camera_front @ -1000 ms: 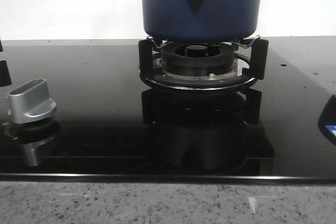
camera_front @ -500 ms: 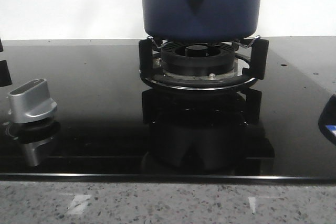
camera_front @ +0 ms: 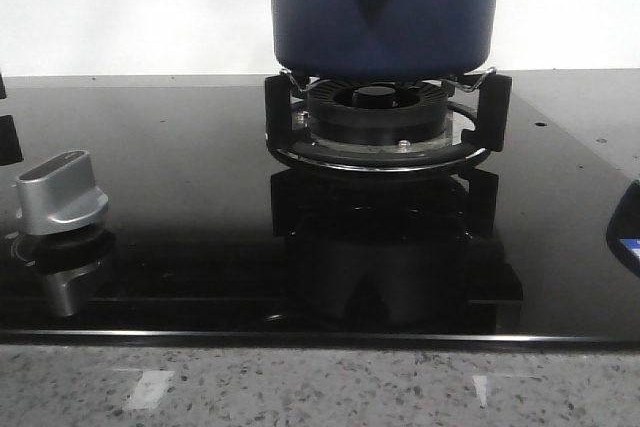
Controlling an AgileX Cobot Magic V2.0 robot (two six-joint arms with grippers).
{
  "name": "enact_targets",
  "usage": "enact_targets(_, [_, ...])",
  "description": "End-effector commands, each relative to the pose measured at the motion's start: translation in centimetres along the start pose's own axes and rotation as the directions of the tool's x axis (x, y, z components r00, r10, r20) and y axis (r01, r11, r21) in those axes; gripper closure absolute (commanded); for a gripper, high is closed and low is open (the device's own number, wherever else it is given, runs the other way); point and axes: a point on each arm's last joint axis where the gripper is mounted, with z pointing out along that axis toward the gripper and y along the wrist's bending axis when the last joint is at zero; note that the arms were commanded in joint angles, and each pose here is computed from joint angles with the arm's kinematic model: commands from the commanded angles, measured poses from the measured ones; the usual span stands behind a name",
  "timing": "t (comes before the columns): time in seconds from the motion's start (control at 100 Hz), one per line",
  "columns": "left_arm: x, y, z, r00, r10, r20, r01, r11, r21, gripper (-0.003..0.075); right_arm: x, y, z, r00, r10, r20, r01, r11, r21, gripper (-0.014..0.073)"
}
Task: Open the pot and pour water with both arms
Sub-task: 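Grip the light blue bowl's rim with the right gripper, then lift the bowl with the right gripper and carry it over the pot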
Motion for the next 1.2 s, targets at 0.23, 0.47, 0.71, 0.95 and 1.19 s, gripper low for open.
enact_targets(0.23, [-0.4,-4.4,-6.4,0.997,-0.015,0.071,0.020,0.997,-0.076,0.0409,-0.9,0.2,-0.1,1.000,0.008,-0.002,-0.008,1.000,-0.010,0.0284])
enact_targets(0.47, [1.4,-7.2,-8.7,0.997,-0.018,0.069,0.028,0.990,-0.138,0.0409,-2.8,1.0,-0.7,0.996,0.059,-0.064,-0.063,0.996,-0.062,0.0284])
enact_targets(0.71, [1.7,-8.2,-9.4,0.996,0.000,0.093,0.013,0.990,-0.143,0.0411,-8.0,1.0,2.8,0.932,0.114,-0.344,-0.109,0.993,0.033,0.0284])
enact_targets(0.95, [1.7,-8.2,-9.4,0.995,0.005,0.095,0.008,0.990,-0.144,0.0411,-11.0,0.0,9.2,0.853,0.128,-0.507,-0.076,0.990,0.121,0.0284])
enact_targets(1.19, [1.6,-8.2,-9.4,0.994,0.069,0.089,-0.055,0.987,-0.151,0.0411,-9.3,-3.7,15.0,0.758,0.242,-0.605,-0.063,0.951,0.302,0.0284])
